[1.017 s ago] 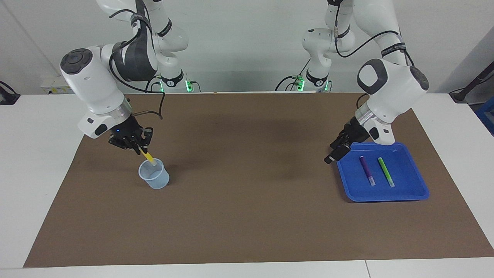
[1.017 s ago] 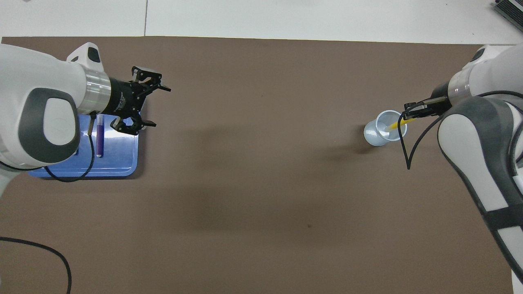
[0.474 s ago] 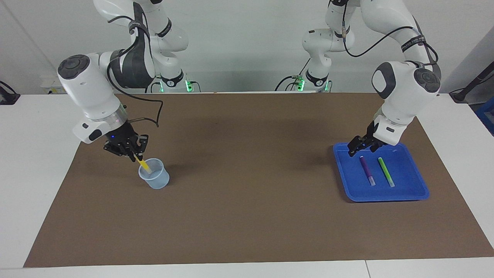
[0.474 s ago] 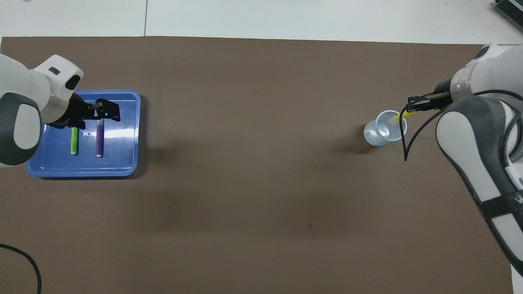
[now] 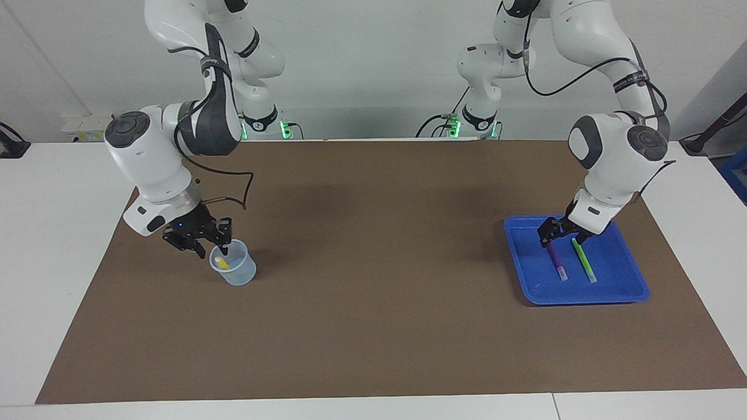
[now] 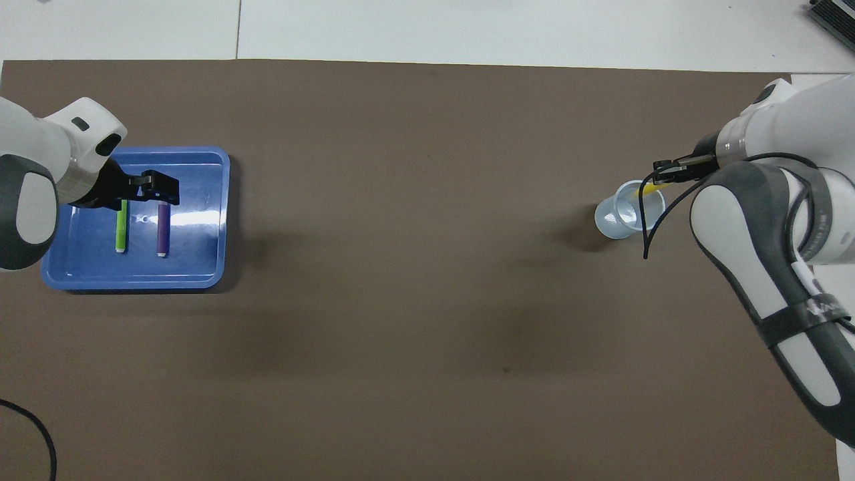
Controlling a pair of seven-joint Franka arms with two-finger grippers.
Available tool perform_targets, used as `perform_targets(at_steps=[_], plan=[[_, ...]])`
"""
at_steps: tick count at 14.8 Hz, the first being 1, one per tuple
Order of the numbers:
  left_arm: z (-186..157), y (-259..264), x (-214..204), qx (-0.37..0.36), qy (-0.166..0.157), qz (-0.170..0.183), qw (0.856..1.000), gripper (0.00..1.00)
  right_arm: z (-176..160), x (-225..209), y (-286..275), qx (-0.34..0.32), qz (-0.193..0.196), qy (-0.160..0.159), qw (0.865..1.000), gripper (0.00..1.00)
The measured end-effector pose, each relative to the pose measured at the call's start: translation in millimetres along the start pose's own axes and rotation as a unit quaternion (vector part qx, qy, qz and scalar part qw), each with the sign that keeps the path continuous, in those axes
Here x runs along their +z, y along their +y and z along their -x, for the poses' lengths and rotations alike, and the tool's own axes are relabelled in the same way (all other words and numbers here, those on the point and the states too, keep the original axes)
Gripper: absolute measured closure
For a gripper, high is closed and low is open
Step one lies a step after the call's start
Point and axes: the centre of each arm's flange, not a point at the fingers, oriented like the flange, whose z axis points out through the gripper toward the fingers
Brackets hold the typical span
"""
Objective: Transfer and insert pens with both arms
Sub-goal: 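Insert the yellow pen into the cup while the left gripper returns, then lower the left gripper and grasp the purple pen in the tray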
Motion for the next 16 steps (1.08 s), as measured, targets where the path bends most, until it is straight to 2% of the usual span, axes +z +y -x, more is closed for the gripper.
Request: perform_targets(at_steps=[1, 3, 4, 9, 11, 16], plan=[[-1.2, -3.6, 10.1, 0.006, -0.001, 0.0, 1.0, 0.0, 0.2, -4.0, -0.5, 0.0, 0.0, -0.001, 1.0, 0.24], [-2.7, -18.7, 23.5, 0.01, -0.004, -0.001, 1.0, 0.0, 0.5, -23.3, -2.2, 0.001, -0.002, -0.011, 1.0, 0.05], [-2.8, -28.3, 27.6, 0.011, -0.003, -0.001, 1.0, 0.0, 0.9, -39.1, -3.1, 0.001, -0.003, -0.015, 1.0, 0.0], [4.2, -45.5, 50.8, 0.01, 0.005, -0.002, 1.0, 0.03, 17.8, -112.8, 0.2, 0.007, -0.002, -0.013, 1.0, 0.0], [5.0, -41.6, 57.8, 0.013, 0.004, -0.001, 1.0, 0.12, 28.2, -132.9, -1.3, 0.007, -0.002, -0.015, 1.0, 0.0], [6.1, -39.0, 69.9, 0.015, 0.008, -0.001, 1.0, 0.19, 39.1, -142.8, 0.6, 0.002, 0.02, -0.031, 0.999, 0.0]])
